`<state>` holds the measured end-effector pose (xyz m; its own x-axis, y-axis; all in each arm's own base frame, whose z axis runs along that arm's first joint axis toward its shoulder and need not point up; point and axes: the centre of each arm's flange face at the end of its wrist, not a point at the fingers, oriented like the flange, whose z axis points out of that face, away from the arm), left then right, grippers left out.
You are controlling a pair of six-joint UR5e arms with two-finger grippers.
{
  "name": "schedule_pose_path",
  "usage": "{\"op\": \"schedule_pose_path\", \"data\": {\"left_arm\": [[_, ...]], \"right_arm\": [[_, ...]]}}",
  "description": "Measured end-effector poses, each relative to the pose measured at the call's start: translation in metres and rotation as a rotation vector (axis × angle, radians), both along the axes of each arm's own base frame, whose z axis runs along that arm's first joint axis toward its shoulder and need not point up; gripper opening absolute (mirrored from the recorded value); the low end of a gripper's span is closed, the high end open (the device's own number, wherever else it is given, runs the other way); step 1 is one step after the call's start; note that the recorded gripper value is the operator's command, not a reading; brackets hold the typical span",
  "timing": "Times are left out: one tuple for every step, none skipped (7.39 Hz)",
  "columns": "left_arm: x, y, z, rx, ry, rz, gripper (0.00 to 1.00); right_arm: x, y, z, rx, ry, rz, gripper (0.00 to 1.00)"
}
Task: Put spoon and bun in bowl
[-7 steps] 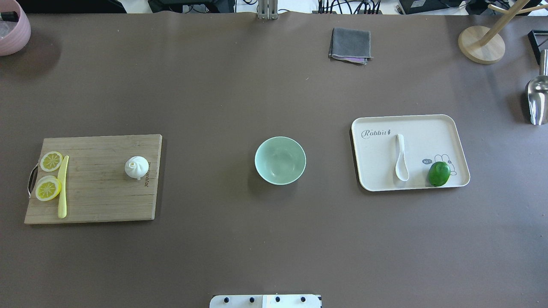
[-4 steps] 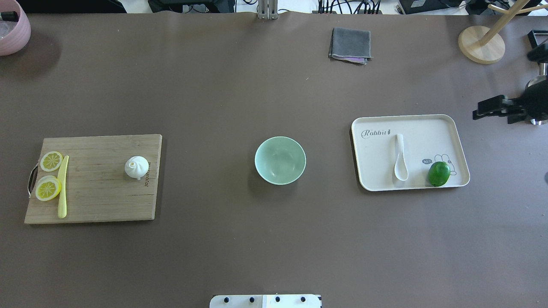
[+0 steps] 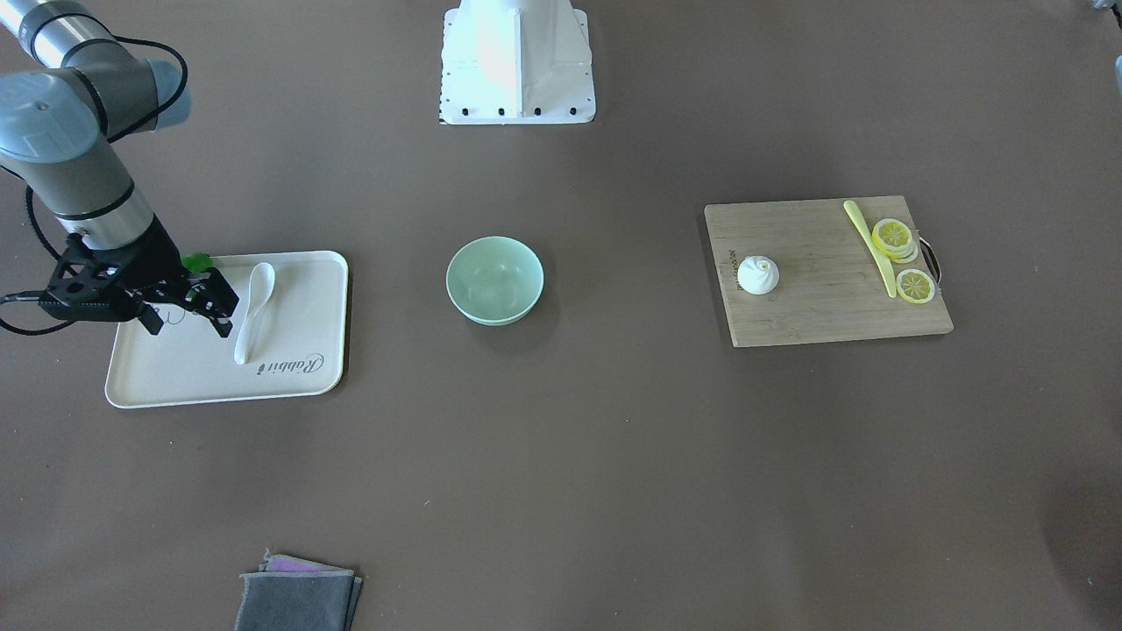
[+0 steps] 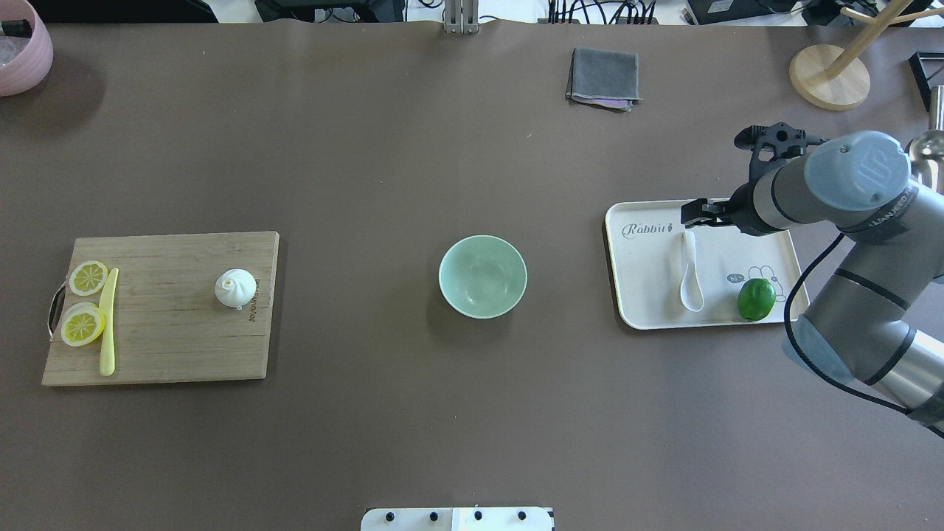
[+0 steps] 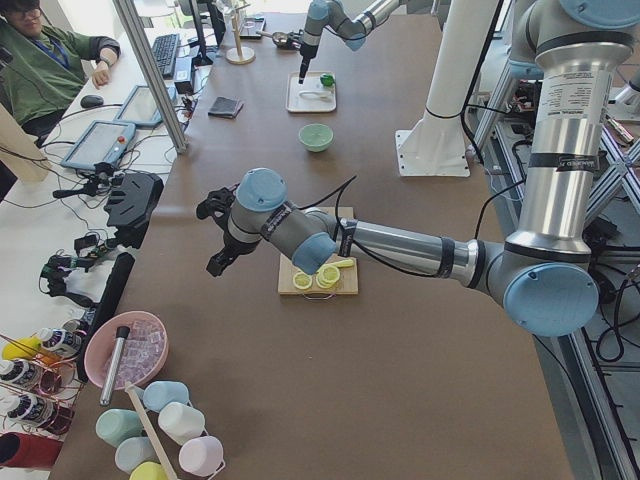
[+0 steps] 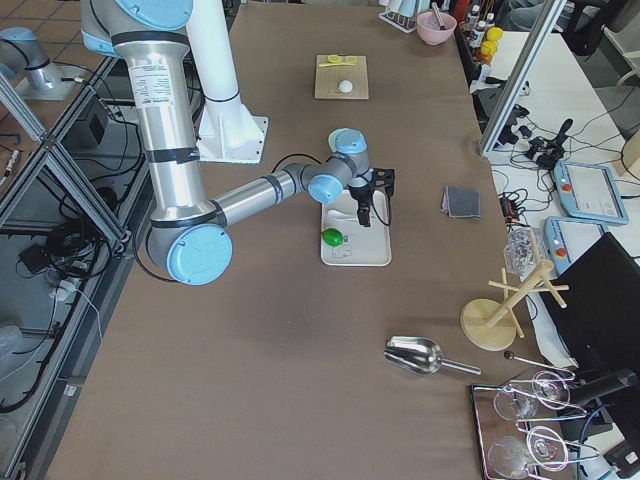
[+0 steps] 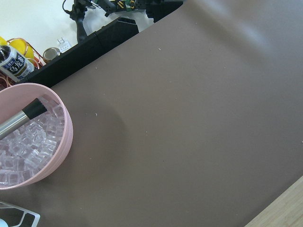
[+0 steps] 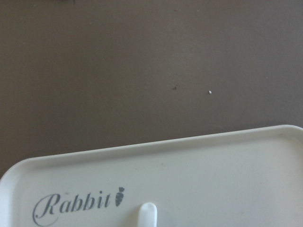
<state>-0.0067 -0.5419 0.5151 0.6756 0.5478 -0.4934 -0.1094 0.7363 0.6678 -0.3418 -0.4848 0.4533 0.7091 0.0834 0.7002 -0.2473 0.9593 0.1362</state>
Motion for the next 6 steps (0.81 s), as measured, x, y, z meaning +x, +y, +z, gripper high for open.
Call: {"op": "schedule_pose_path", "data": {"left_arm": [[0.0,0.001,0.001,0.0,0.0,0.0,0.98],[0.0,0.001,0.001,0.0,0.0,0.001,0.98],[0.0,0.001,0.001,0.0,0.0,0.001,0.98],[0.0,0.001,0.001,0.001,0.001,0.001,0.98],[0.0,0.001,0.0,0.004,0.001,0.001,0.98],[0.0,0.002,0.0,0.009,0.002,0.001,0.98]], "right_arm": [[-0.012,0.005,0.004,0.002,0.015,-0.006,0.7],[-0.021,0.01,0.006,0.002,0.022,-0.011,0.62],[-0.027,0.015,0.009,-0.001,0.026,-0.019,0.56],[-0.032,0.021,0.011,-0.009,0.027,-0.022,0.53],[-0.037,0.026,0.012,-0.02,0.026,-0.02,0.48],[-0.04,0.029,0.012,-0.025,0.024,-0.019,0.3]]}}
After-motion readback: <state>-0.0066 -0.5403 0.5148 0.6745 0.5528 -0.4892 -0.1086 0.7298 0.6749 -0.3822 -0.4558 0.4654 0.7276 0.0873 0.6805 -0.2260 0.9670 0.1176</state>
